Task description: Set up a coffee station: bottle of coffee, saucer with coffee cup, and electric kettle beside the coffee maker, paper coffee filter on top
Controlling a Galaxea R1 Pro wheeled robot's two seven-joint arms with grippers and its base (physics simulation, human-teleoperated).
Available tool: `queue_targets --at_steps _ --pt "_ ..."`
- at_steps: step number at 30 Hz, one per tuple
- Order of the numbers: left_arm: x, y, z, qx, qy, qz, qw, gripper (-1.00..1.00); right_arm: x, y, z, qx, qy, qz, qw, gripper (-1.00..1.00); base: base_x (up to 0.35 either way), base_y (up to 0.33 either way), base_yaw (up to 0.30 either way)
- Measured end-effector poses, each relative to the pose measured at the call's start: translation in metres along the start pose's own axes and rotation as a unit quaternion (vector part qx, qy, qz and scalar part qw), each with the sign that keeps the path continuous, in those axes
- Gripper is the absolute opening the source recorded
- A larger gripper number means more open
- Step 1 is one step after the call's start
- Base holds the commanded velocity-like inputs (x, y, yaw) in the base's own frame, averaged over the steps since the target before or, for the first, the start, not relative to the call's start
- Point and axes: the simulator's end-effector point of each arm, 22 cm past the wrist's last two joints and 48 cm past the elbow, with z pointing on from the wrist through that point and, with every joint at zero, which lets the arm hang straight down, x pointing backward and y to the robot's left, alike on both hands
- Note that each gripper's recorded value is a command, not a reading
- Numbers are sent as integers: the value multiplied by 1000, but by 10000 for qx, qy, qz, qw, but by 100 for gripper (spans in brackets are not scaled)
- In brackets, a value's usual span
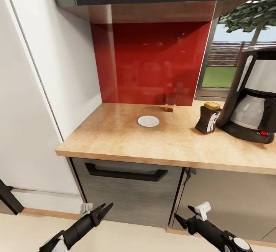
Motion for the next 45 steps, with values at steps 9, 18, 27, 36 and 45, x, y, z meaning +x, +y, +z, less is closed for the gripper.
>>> queue_targets --at_steps 9,18,27,36,45 --pt "-27 -37 8 466 114 219 9986 100 -23 -4 -8 -81 -255 -39 9996 100 -96 0 0" --pt "-29 -40 9 495 117 236 9984 100 -24 -5 -8 -78 -269 -36 9996 100 -181 0 0" --pt "-30 -41 9 515 113 250 9983 100 -24 -4 -8 -83 -271 -36 9996 100 -176 0 0" --pt "-38 -54 12 656 51 352 9972 100 -26 2 -9 -231 -290 -39 9993 100 -103 0 0" --pt "-74 -142 23 1560 51 714 9852 100 -83 1 -34 -455 -671 4 9967 100 -3 0 0"
